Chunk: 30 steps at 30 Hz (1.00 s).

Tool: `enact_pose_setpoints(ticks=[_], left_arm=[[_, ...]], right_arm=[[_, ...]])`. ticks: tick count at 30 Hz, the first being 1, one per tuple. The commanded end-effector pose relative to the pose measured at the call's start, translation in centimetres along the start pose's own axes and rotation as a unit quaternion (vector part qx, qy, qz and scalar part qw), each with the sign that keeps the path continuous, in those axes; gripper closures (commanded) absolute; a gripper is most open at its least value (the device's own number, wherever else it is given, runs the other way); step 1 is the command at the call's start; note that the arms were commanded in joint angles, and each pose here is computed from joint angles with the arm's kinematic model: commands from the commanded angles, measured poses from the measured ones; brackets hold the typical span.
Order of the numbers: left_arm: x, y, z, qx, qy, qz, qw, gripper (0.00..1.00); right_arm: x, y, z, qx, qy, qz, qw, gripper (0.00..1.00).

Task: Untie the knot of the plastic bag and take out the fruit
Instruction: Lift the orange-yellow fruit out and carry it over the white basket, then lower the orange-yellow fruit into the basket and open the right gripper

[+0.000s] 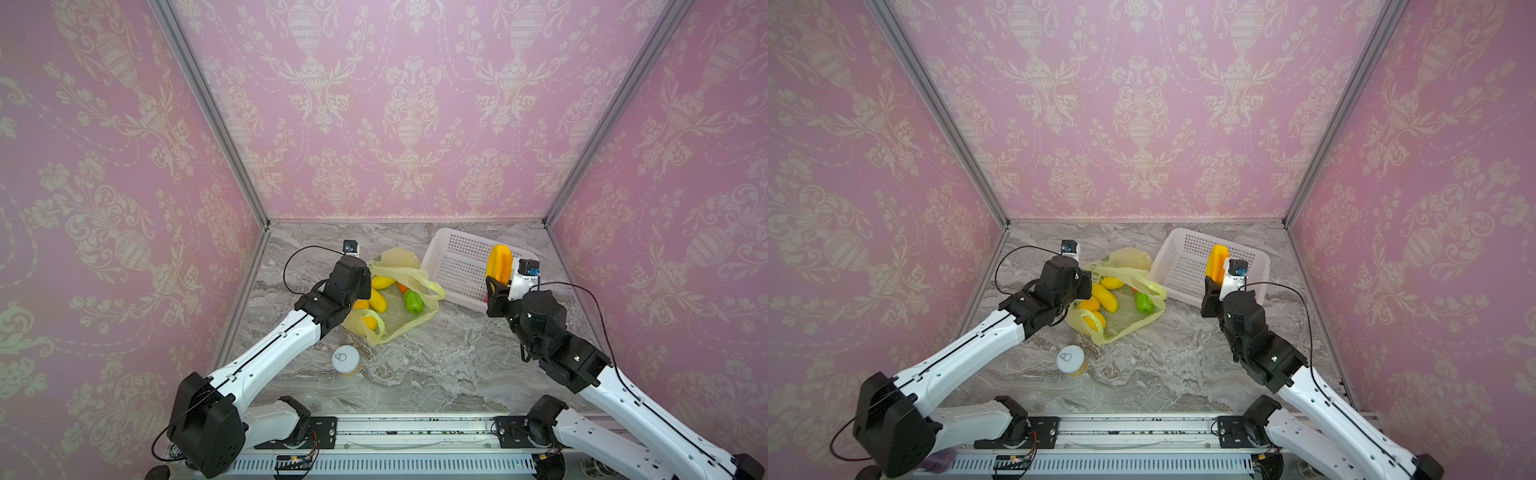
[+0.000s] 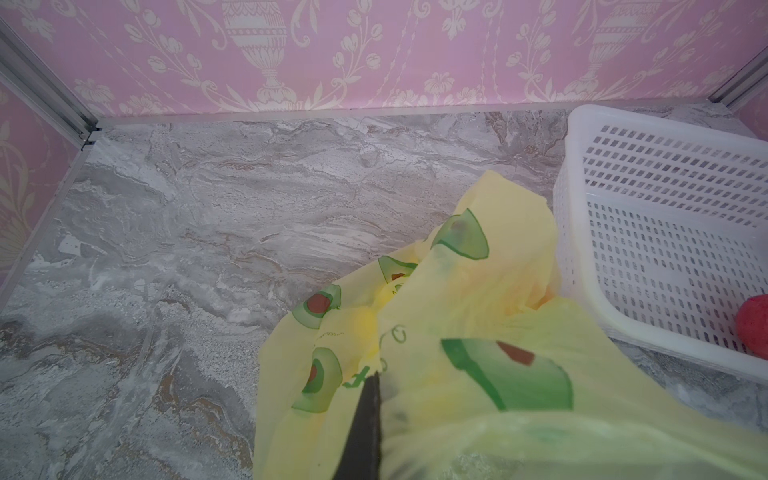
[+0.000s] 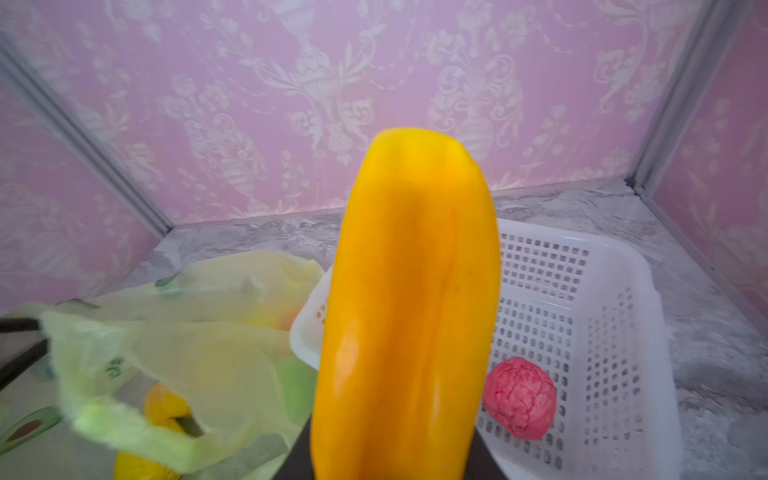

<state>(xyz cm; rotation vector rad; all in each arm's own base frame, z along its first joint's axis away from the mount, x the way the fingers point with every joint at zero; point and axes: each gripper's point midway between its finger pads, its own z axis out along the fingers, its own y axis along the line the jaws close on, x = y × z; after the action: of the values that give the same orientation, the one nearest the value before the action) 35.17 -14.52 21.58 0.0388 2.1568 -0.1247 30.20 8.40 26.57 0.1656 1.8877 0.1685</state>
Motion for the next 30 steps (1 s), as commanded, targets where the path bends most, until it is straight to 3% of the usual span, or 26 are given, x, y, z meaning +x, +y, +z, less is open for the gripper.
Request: enact_pose_setpoints(ticks=[1,9,16,24,26,28,30], left_arm=[[0.0,0.6,-0.2,-0.01,-0.007,-0.002,1.0,1.0],[0.2,0.4,0.1,-0.008,-0.002,0.0,1.0,1.0],[0.5,0.8,0.3,-0.013,-0.013,-0.007,1.0,1.0],[0.6,0.7,0.0,-0.003,-0.024,-0.025,0.999,1.0],[0.5,0.8,-0.4,-0.001,-0.029,-0.031,0.999,1.0],[0.4,0.9,-0.8,0.003,-0.034,-0.036,0.999,1.0],[0.4,0.9,-1.0,0.005,-0.041,-0.042,0.998,1.0]], right_arm=[[2.4,-2.2,3.3,0.022,0.064,0.043,0.997,0.95],[8.0,-8.5,11.9,0.109,0.187,0.114,0.97,1.0],[10.2,-12.2,15.5,0.16,0.205,0.128,0.957,1.0],[11.9,-13.3,18.5,0.178,0.235,0.134,0.946,1.0],[12.0,-13.5,18.8,0.182,0.238,0.138,0.944,0.94],[12.2,-13.7,19.0,0.182,0.239,0.147,0.942,0.78],[12.3,-13.9,19.2,0.181,0.24,0.155,0.941,0.69]])
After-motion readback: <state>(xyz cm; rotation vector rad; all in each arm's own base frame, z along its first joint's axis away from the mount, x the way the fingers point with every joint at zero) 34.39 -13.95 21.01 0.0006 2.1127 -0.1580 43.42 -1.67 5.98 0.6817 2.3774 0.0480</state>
